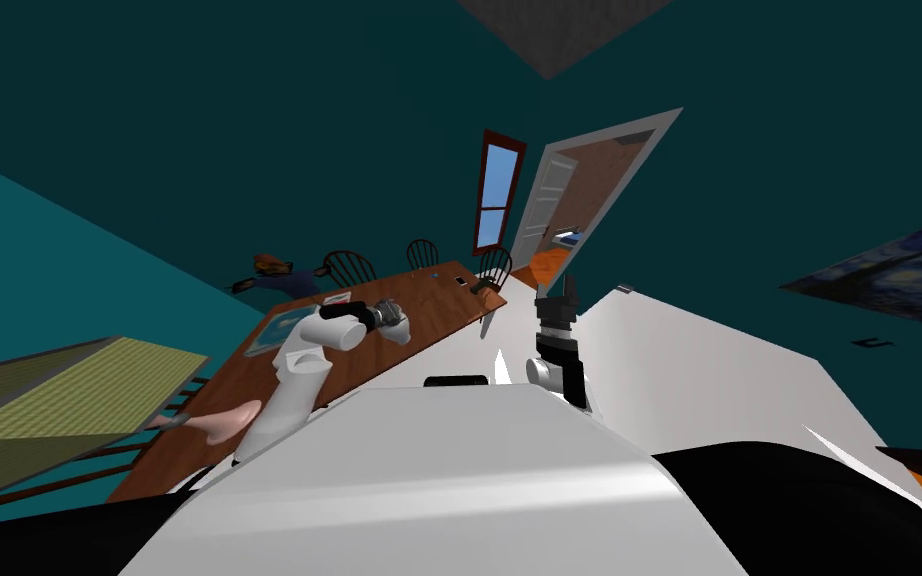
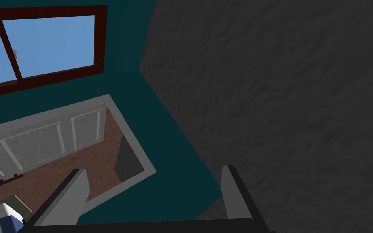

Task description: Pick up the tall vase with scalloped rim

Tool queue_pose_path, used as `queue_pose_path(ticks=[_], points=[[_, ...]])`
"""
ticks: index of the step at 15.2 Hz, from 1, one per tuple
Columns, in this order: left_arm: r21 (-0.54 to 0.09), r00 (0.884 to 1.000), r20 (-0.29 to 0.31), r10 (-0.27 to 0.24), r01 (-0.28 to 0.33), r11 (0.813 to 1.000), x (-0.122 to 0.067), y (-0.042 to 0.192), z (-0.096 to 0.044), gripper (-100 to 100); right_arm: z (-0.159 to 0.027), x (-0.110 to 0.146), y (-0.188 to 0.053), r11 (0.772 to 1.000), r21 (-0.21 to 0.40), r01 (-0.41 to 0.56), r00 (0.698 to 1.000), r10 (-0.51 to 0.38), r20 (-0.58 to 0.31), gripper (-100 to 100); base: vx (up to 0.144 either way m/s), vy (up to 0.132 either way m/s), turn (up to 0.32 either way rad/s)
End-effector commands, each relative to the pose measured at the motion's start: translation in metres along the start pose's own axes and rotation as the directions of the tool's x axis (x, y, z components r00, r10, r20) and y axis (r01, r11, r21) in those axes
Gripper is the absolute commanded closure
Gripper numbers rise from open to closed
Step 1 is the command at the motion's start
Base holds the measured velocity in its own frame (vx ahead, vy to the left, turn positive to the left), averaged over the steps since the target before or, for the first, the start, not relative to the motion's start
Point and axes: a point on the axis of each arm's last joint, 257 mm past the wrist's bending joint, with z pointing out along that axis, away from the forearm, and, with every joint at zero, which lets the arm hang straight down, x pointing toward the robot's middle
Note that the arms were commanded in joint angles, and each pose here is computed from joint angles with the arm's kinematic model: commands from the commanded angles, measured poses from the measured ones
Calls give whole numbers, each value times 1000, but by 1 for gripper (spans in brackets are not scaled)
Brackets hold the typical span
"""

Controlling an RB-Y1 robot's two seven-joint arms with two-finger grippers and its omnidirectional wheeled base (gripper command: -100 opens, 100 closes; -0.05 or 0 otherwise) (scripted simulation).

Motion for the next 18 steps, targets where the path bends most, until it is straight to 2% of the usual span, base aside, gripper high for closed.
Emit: queue_pose_path(ticks=[1,2,7,10,18], points=[[-27,1000,26,-7,8,1000,-7,5,-1,-100,0,0,0,1000,0,0,1000,0,0,0,-9,16,-19],[-42,999,36,-22,24,999,-7,6,-2,-100,0,0,0,1000,0,0,1000,0,0,0,-12,19,-34],[-89,996,85,-34,42,995,-18,15,-4,-100,0,0,0,1000,0,0,1000,0,0,0,-9,20,-40],[-126,991,123,-56,72,989,-23,19,-8,-100,0,0,0,1000,0,0,1000,0,0,0,-9,21,-48],[-193,976,207,-72,113,975,-38,32,-17,-100,0,0,0,1000,0,0,1000,0,0,0,-9,19,-37]])
